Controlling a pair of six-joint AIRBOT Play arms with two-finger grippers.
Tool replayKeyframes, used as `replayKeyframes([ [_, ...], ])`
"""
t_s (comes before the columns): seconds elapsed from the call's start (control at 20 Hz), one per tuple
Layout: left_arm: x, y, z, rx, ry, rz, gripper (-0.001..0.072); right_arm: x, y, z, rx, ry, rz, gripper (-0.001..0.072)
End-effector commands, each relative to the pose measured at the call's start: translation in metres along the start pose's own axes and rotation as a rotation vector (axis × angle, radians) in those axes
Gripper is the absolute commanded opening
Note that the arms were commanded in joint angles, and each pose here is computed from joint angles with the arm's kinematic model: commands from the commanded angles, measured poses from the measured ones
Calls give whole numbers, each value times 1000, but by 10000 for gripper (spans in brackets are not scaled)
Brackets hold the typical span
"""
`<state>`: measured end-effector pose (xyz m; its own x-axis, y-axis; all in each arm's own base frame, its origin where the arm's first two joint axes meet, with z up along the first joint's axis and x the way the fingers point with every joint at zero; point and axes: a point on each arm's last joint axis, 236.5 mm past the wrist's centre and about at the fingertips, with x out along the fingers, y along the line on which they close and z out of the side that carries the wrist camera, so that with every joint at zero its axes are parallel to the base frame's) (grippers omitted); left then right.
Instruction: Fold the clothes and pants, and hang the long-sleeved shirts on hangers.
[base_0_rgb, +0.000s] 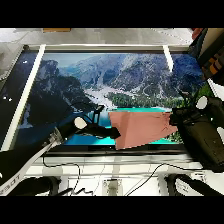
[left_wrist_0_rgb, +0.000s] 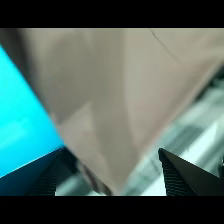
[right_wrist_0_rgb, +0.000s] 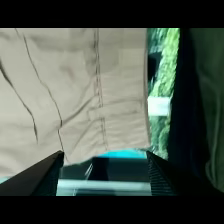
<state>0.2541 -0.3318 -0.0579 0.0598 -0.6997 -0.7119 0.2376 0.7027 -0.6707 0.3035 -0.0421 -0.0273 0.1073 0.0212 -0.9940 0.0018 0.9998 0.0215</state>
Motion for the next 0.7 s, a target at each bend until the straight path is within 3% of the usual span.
replayKeyframes([
  [0.0, 0, 29, 21, -75, -54, 34, 690, -5, 0, 16, 2, -59, 1, 579],
  [0.2, 35, 28, 9, -140, -14, -17, 677, -5, 1, 17, 5, -67, 6, 578],
  [0.25, 41, 19, 10, -167, -18, -58, 578, -5, 2, 18, 7, -68, 11, 578],
  [0.3, 45, 11, 13, -177, -26, -90, 425, -5, 5, 18, 10, -69, 22, 578],
  [0.45, 53, 3, 20, -157, -54, -99, 369, -5, 11, 20, 20, -76, 49, 578],
  [0.55, 53, -1, 23, -119, -64, -100, 15, -6, 11, 25, 23, -97, 50, 577],
  [0.65, 45, 0, 27, -50, -63, -94, 6, -7, 4, 36, 16, -147, 19, 545],
])
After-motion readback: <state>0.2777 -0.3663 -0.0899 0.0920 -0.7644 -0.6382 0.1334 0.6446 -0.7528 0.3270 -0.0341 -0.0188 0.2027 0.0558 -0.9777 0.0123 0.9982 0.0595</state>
